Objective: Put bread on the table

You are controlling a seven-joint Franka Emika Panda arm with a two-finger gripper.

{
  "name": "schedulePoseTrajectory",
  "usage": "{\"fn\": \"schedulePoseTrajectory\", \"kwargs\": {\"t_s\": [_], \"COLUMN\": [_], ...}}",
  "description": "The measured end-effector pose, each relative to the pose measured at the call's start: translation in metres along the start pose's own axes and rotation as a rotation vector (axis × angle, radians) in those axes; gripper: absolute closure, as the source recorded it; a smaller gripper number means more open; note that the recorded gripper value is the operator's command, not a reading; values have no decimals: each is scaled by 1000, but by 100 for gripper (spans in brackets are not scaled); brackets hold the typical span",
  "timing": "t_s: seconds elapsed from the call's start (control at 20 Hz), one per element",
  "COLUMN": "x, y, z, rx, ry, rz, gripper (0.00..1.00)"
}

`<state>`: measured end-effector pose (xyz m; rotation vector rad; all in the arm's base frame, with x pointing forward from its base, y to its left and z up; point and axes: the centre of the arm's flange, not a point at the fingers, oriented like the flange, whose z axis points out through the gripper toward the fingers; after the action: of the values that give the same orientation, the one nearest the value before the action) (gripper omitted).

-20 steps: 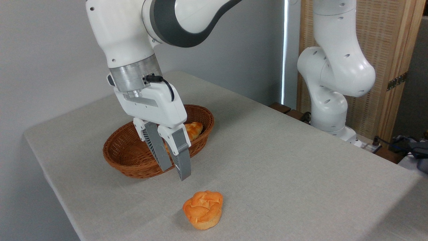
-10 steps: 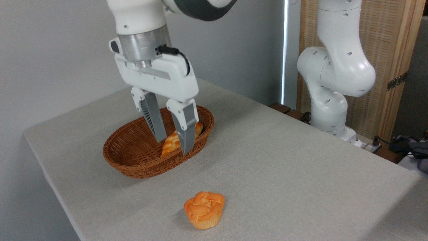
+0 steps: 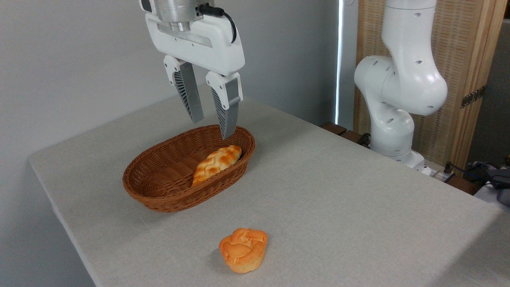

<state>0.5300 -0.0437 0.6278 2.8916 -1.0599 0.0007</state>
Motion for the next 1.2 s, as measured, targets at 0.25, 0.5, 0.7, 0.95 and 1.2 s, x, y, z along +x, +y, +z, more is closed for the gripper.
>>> {"fn": "schedulePoseTrajectory", "kwargs": {"t_s": [0.25,0.5,0.7,0.95,1.2], "x": [-2,5,9,14,14], "y": [-5,-4,2,8,-5], "z": [2,10,9,10,3], "rx": [-3,-8,-5,-3,37], "ry": [-3,-13,-11,-10,44], "rz": [21,31,44,58,39], "gripper": [0,0,0,0,0]}}
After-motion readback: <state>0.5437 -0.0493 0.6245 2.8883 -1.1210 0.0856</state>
